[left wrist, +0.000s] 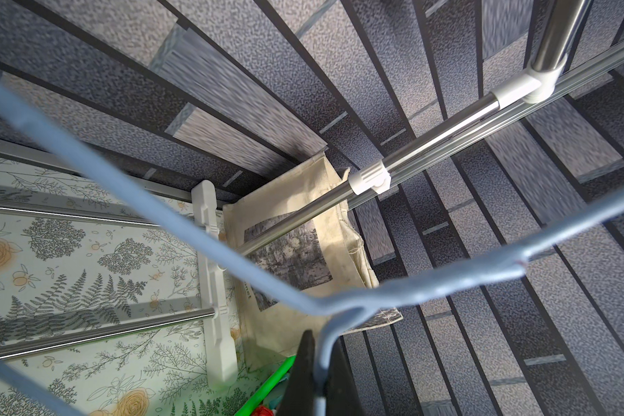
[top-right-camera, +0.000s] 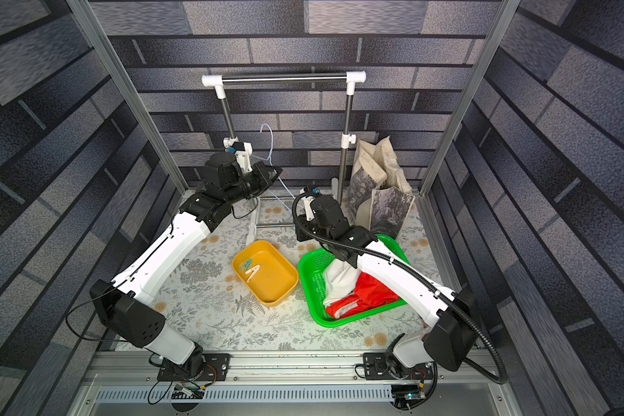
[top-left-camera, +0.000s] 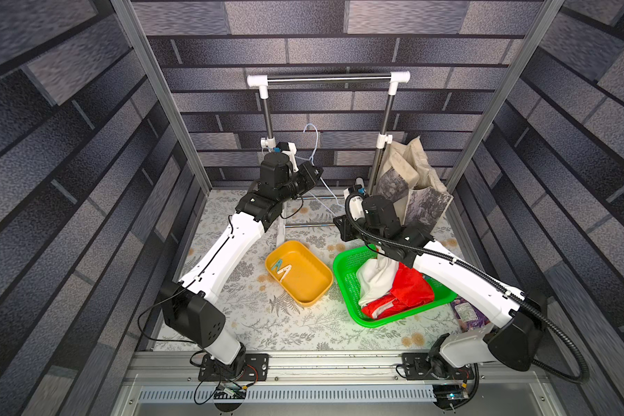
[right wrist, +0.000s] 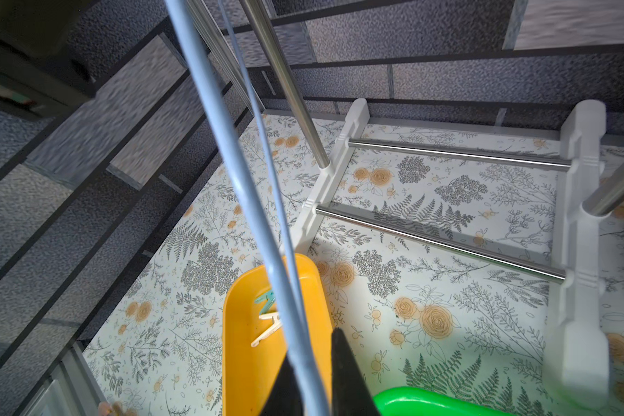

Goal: Remove the clothespins securing jackets to the hanger
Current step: Place the hanger at the clothesline.

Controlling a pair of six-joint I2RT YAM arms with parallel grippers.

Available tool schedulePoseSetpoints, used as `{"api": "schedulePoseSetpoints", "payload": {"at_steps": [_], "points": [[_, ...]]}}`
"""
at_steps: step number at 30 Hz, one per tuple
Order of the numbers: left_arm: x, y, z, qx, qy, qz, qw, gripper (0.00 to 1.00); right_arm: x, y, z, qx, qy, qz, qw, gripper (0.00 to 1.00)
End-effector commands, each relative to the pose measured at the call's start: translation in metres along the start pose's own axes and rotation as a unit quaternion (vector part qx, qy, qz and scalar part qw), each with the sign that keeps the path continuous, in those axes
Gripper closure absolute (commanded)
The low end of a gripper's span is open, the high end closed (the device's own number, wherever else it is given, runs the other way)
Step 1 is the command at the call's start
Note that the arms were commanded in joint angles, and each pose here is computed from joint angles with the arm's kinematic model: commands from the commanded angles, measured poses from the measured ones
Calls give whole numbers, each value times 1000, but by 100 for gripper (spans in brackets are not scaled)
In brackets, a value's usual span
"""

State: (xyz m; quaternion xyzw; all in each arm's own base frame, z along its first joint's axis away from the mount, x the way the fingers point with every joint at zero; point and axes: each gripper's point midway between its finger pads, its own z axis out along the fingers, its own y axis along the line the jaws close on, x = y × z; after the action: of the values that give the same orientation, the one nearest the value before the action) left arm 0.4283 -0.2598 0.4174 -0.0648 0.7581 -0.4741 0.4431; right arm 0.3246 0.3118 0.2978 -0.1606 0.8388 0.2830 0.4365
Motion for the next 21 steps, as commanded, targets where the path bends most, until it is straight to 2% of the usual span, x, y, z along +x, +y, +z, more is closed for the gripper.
{"api": "schedulePoseSetpoints", "payload": {"at_steps": [1,7,8,9,10,11,12,13,17,21], "points": [[-11,-29,-6,38,-16,23,999,100,-35,5,-22,8,-64,-19,998,100],[-9,-29,-4,28,-12,27,999,100,-39,8,-41,2,-71,-27,997,100],[-8,-31,-3,32,-9,29,999,98,-39,7,-44,4,-72,-27,997,100],[-6,-34,-1,39,-3,30,999,91,-39,6,-48,7,-71,-27,997,100],[-4,-36,0,41,5,32,999,80,-38,5,-51,10,-71,-29,997,100],[-2,-39,1,42,10,37,998,60,-38,3,-57,14,-71,-30,997,100],[1,-44,2,48,17,46,998,25,-37,1,-62,19,-70,-32,997,100],[4,-48,2,54,24,55,997,0,-36,-1,-67,23,-70,-34,997,100],[7,-59,-10,54,48,90,993,0,-26,-14,-89,54,-52,-44,996,100],[-4,-71,-49,55,64,141,986,0,-18,-28,-116,90,-37,-58,994,100]]}}
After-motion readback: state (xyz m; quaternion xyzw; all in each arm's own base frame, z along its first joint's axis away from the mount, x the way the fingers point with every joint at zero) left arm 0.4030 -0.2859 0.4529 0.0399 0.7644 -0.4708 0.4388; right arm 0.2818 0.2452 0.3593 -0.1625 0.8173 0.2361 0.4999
